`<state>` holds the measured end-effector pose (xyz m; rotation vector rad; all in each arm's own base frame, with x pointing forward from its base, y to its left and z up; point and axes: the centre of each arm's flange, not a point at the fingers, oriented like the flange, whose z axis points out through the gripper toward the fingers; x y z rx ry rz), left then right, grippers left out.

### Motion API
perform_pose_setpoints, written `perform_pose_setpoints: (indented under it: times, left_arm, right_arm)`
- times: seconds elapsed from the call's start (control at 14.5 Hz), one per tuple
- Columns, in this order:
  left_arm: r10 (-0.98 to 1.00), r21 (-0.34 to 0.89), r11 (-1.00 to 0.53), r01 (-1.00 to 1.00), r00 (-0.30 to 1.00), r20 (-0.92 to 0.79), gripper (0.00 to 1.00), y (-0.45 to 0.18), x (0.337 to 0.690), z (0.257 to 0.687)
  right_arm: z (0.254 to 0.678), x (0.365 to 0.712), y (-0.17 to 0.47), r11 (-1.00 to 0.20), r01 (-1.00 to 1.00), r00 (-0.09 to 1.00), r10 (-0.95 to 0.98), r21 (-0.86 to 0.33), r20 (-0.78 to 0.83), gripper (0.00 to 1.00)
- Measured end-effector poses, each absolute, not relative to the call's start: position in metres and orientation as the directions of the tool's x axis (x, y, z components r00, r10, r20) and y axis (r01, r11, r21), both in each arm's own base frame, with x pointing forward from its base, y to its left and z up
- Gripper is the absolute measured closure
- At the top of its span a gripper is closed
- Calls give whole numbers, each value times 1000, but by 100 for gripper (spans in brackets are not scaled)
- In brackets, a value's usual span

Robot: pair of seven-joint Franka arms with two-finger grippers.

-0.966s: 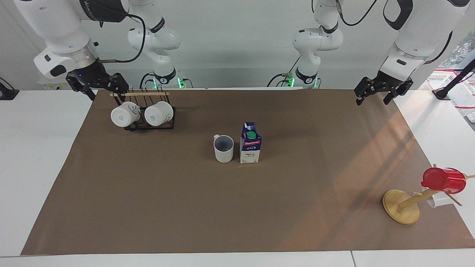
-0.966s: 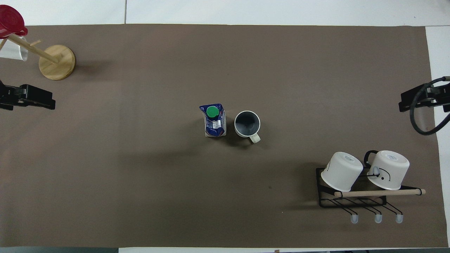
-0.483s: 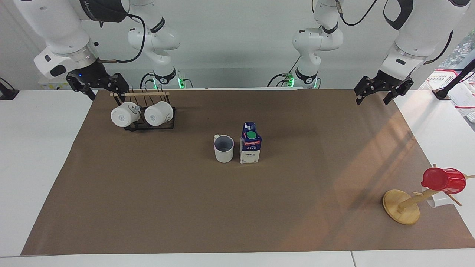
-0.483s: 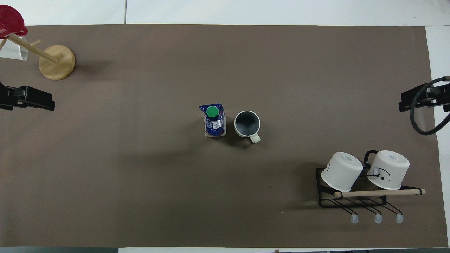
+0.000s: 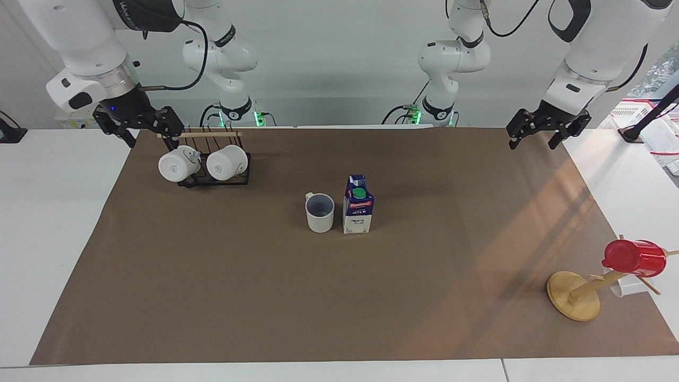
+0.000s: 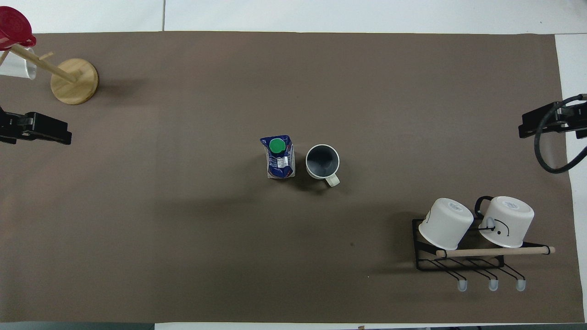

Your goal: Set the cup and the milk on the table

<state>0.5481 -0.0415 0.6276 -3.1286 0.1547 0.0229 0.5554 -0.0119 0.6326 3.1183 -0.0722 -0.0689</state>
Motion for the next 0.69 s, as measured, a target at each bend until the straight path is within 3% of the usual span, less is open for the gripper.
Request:
perform_pose_setpoints:
  times: [0.69]
  left_arm:
    - [-98, -1, -995, -98, 995, -21, 0, -42, 548, 627]
  right_arm:
    - [626, 558, -9, -1000, 1, 999, 1, 20, -34, 0]
